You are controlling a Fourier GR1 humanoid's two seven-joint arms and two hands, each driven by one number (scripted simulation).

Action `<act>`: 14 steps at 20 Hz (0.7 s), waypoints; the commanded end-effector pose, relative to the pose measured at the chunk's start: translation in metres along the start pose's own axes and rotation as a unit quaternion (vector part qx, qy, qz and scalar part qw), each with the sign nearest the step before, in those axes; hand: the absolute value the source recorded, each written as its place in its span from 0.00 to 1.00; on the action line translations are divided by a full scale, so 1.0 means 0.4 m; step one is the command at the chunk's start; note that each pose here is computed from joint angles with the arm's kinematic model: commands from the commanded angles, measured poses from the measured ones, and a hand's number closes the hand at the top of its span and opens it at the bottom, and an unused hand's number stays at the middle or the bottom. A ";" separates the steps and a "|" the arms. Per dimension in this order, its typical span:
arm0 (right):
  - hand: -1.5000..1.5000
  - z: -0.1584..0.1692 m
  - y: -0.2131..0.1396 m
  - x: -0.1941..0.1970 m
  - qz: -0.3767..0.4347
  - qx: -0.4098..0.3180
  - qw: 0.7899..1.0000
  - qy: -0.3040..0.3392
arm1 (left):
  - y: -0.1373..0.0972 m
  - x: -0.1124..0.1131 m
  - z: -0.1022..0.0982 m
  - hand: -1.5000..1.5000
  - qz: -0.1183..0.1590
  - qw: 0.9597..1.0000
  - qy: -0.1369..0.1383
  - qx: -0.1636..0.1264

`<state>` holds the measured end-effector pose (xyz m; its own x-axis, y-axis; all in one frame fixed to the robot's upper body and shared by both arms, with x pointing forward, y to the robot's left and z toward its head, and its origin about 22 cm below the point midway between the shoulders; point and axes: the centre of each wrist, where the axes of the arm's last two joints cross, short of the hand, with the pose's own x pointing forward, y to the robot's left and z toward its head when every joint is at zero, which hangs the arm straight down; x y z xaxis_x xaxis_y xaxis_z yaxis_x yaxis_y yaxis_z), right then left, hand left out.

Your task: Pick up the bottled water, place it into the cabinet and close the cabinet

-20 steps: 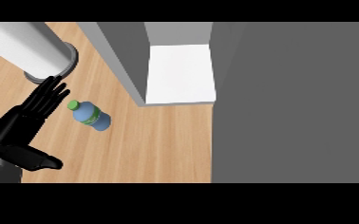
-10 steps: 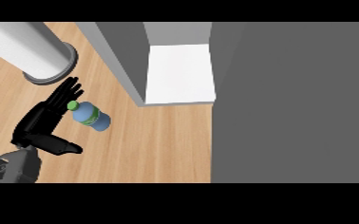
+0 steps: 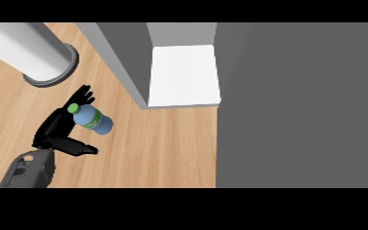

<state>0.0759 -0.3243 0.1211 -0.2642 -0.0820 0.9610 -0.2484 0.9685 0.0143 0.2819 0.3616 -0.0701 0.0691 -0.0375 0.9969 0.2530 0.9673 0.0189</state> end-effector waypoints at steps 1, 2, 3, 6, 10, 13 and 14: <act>0.00 -0.004 0.071 0.097 -0.030 0.016 0.999 -0.041 | 0.010 -0.025 -0.015 0.00 0.010 1.000 -0.009 0.011; 0.00 0.018 0.049 0.072 -0.032 0.017 0.999 -0.039 | -0.026 -0.071 -0.003 0.00 0.025 1.000 -0.004 0.017; 0.00 0.009 0.060 0.099 -0.026 0.026 0.999 -0.034 | -0.040 -0.059 -0.033 0.00 0.042 0.999 -0.004 0.007; 0.00 0.006 0.073 0.106 -0.027 0.023 0.998 -0.042 | -0.028 -0.089 -0.004 0.00 0.066 0.998 -0.006 -0.008; 0.00 0.022 0.047 0.100 -0.029 0.026 0.999 -0.035 | -0.006 -0.105 0.022 0.00 0.105 0.994 -0.013 -0.036; 0.00 0.038 0.041 0.091 -0.020 0.018 0.999 -0.031 | 0.002 -0.097 0.014 0.00 0.110 0.993 -0.025 -0.046; 0.00 0.013 0.058 0.092 -0.028 0.021 0.999 -0.041 | -0.056 -0.105 -0.030 0.00 0.114 0.992 -0.025 -0.046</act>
<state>0.0638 -0.3304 0.1192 -0.2578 -0.1012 0.9609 -0.2563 0.9660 0.0329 0.2811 0.3528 -0.1066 0.1218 0.1069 0.9868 0.2703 0.9530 -0.1366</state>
